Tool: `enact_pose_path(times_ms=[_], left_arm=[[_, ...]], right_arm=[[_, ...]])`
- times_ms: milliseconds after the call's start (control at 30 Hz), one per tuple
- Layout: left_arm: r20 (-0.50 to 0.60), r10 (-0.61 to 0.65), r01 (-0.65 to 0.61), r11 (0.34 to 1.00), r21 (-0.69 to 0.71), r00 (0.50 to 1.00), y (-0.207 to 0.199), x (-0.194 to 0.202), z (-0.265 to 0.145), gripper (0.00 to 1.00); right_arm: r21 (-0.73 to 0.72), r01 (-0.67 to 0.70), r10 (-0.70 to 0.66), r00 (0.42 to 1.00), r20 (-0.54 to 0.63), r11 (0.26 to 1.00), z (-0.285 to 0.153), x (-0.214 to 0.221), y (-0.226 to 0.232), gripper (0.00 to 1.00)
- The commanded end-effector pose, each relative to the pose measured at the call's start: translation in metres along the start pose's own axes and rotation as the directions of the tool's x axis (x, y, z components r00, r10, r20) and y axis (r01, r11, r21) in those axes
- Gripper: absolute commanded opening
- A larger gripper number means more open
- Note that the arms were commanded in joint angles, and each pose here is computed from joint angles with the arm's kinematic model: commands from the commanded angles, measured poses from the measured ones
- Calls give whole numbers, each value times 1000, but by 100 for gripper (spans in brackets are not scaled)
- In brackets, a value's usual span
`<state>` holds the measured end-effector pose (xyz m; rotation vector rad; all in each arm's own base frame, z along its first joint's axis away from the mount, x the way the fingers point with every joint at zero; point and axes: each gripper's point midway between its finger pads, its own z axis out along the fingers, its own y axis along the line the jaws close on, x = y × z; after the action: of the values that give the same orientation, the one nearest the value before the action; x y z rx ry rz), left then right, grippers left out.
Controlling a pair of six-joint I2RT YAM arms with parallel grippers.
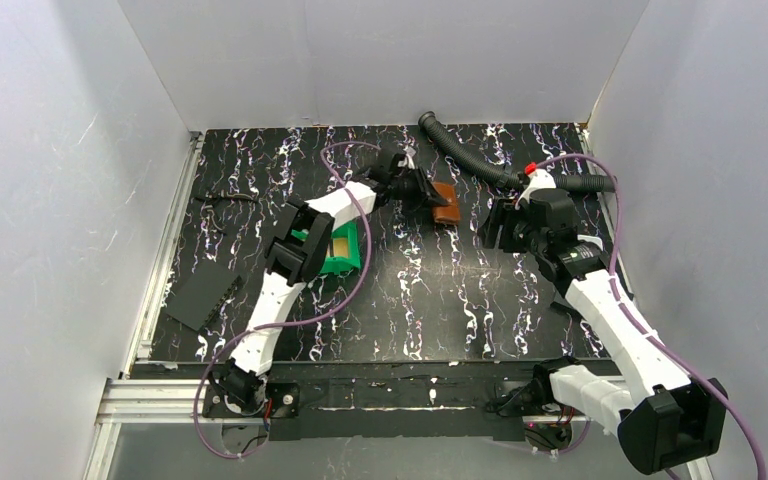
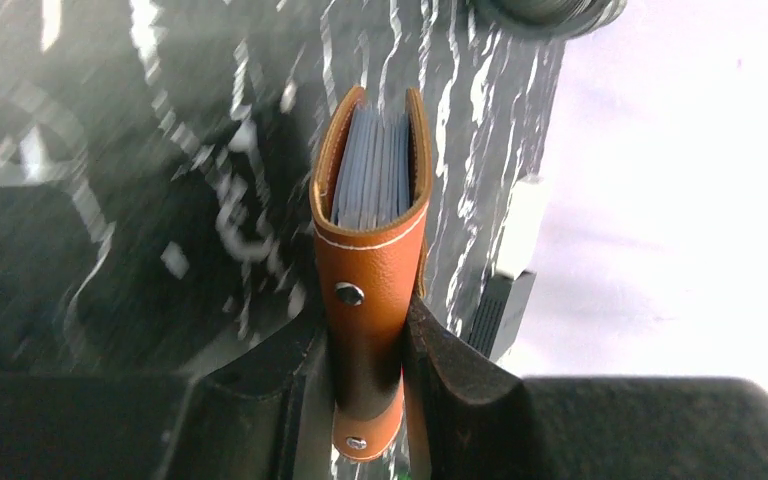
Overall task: Put the credit cards into the card holder
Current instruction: Place the card holder at the center of the board.
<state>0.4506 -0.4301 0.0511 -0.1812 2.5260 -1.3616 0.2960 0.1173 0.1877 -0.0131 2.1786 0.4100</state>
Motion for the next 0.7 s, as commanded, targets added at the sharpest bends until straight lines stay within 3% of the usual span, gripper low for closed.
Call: enact_pose_path(times_ms=[0,167,333,467,533,600,667], left_arm=[[-53,1,2,998,58,999,-50,18,28,8],[-37,-52,52,999,1,998,-39,31,56,17],[-59,-42,39,998,-51,997,-39,35,49,45],[-90,55,-64,993,-100,994,-61,39,9,71],[-92,115,-127,982,-138,989,-71,40,-19,90],[-90,171,-183,972,-149,981,-93,40,-60,98],[-96,210,-224,959,-176,973,-106,42,-99,98]], right_arm=[[-39,9,-9,1000,1,999,-9,-10,9,72],[-61,12,-11,1000,11,998,-19,-17,15,73],[-57,43,-41,998,37,997,-35,-30,16,80],[-46,63,-61,997,44,997,-48,-36,16,90],[-41,68,-66,996,55,997,-55,-42,17,95],[-42,76,-73,995,69,996,-65,-50,19,97],[-17,80,-78,993,93,997,-77,-62,18,98]])
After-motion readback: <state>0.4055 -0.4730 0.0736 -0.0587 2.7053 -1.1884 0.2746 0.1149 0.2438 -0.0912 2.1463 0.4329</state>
